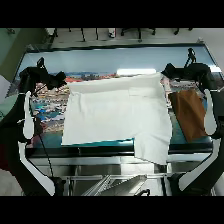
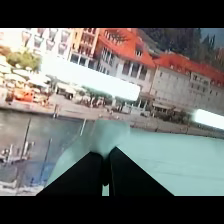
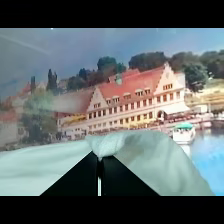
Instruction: Fold the shirts.
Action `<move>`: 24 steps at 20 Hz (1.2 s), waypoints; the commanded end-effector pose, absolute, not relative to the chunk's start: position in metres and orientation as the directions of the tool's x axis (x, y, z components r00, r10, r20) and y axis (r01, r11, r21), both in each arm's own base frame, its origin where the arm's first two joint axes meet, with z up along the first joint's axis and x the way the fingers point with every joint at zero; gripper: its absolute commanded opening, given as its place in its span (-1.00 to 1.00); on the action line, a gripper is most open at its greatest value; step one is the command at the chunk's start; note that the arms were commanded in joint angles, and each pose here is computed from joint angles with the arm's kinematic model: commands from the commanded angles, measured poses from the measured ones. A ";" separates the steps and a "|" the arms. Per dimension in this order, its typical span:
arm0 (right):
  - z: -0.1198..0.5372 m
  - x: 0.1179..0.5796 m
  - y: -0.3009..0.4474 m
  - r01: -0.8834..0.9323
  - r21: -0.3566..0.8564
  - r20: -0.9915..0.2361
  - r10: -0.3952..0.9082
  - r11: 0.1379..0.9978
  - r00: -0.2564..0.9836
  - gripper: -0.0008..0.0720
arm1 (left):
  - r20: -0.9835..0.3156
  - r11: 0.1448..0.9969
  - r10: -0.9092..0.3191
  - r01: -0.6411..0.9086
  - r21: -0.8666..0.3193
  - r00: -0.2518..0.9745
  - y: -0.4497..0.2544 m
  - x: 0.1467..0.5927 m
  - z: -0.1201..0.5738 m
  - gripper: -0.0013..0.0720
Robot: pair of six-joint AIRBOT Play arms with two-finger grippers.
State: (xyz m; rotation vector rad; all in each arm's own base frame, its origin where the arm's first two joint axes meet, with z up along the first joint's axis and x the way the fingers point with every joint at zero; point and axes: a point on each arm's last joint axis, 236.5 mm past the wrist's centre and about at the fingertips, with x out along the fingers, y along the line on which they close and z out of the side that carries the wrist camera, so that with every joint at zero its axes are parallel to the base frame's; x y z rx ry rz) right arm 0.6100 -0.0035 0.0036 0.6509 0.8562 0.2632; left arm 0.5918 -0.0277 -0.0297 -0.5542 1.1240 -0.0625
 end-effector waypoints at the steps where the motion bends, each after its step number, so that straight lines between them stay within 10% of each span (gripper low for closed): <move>1: -0.017 0.566 -0.009 0.026 0.562 -0.737 0.486 0.827 0.471 -0.94 | -0.865 0.858 -0.359 -0.240 -0.454 0.352 -0.038 0.560 -0.033 -0.93; 8: -0.070 0.506 -0.018 0.080 0.247 -0.947 0.223 0.966 0.229 -0.94 | -0.935 0.903 -0.267 -0.279 -0.328 0.235 -0.034 0.530 -0.077 -0.93; 20: -0.084 0.505 0.007 0.129 0.302 -0.938 0.270 0.944 0.218 -0.84 | -0.930 0.887 -0.303 -0.294 -0.355 0.207 -0.045 0.520 -0.092 -0.92; 21: -0.079 0.507 0.015 0.133 0.336 -0.926 0.301 0.932 0.229 -0.32 | -0.918 0.874 -0.335 -0.295 -0.386 0.210 -0.052 0.521 -0.089 -0.60; 22: -0.070 0.511 0.020 0.134 0.365 -0.913 0.327 0.921 0.244 0.14 | -0.904 0.858 -0.375 -0.292 -0.422 0.206 -0.062 0.521 -0.082 0.26; 23: -0.057 0.514 0.023 0.128 0.387 -0.902 0.345 0.913 0.260 0.14 | -0.897 0.851 -0.398 -0.288 -0.440 0.195 -0.066 0.519 -0.074 0.91; 24: -0.037 0.515 0.021 0.116 0.394 -0.894 0.351 0.912 0.279 0.14 | -0.899 0.855 -0.405 -0.278 -0.438 0.169 -0.064 0.515 -0.063 0.95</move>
